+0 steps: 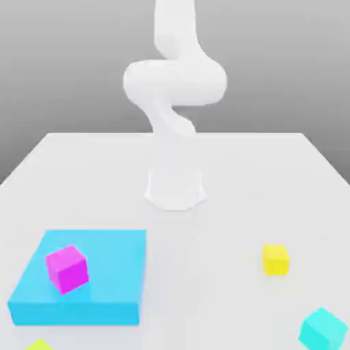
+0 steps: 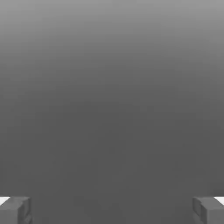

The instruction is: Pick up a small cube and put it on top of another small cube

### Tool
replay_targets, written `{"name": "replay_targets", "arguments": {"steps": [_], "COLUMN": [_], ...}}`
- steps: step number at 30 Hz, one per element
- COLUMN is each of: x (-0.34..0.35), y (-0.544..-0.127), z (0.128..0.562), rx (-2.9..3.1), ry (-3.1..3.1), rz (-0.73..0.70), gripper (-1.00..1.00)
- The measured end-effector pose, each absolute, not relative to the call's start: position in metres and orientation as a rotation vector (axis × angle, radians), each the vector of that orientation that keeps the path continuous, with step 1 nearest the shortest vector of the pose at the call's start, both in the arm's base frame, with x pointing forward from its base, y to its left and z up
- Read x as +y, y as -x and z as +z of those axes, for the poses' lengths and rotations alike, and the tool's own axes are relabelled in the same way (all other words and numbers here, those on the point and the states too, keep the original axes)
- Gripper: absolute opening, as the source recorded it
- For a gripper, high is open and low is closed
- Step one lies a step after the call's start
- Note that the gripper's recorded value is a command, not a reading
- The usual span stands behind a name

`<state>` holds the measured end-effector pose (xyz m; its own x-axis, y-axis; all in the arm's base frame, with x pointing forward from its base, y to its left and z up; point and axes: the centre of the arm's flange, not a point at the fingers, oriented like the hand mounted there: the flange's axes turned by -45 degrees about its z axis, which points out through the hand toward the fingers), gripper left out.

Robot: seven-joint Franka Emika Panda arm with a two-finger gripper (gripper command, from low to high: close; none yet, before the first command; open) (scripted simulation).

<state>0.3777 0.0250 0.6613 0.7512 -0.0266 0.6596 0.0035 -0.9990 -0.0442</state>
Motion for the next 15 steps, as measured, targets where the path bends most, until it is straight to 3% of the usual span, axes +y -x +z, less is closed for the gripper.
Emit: {"name": "replay_targets", "arguments": {"steps": [7,15], "x": [0.115,0.197], "y": [-0.423,-0.37], "z": [0.488,0.295], "rx": [0.017,0.014], "ry": [2.953,3.053], "rz": [-0.687,-0.256], "gripper": [0.0,0.0]}}
